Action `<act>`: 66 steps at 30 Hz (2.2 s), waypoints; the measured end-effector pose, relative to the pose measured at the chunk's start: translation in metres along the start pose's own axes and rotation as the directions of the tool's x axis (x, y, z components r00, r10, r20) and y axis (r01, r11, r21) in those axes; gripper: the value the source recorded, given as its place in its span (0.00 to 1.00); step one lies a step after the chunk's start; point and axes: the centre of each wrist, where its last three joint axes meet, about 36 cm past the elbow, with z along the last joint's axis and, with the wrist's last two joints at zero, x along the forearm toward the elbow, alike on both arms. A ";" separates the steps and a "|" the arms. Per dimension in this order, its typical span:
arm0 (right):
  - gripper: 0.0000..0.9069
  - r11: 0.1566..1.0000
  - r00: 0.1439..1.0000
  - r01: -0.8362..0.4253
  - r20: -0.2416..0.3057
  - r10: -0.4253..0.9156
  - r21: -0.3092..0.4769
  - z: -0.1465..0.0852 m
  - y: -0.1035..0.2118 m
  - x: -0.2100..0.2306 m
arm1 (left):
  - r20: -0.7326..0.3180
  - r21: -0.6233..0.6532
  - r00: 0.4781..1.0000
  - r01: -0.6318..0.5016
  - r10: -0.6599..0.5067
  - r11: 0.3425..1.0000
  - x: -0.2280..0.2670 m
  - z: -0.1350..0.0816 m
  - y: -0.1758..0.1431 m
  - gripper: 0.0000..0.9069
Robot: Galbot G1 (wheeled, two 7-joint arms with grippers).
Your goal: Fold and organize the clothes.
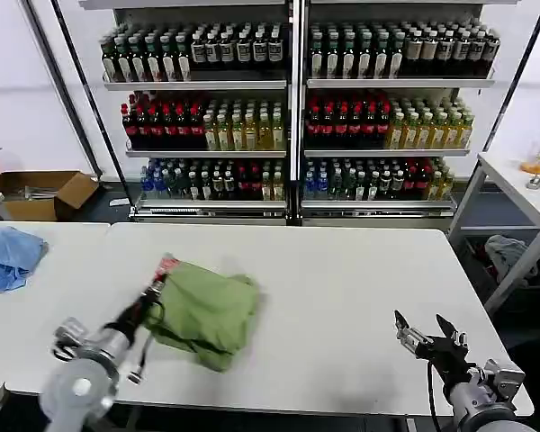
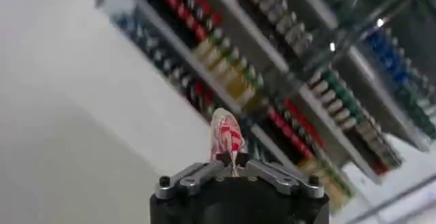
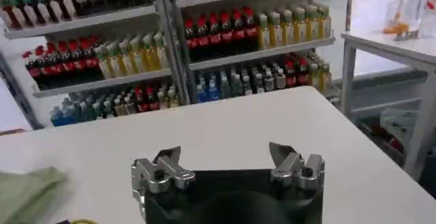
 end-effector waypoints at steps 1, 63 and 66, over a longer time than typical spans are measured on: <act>1.00 1.000 1.000 0.002 0.002 -0.002 -0.001 -0.001 0.000 -0.001 | 0.024 -0.024 1.000 -0.002 0.003 1.000 0.003 -0.014 -0.001 0.03; 1.00 0.999 1.000 -0.013 0.022 0.014 -0.042 0.016 0.012 -0.077 | -0.122 -0.520 0.952 -0.301 0.279 0.800 -0.102 0.188 -0.158 1.00; 1.00 0.997 1.000 -0.008 -0.001 0.008 -0.075 0.022 0.020 -0.105 | -0.065 -0.542 0.968 -0.238 0.242 0.806 -0.086 0.173 -0.131 1.00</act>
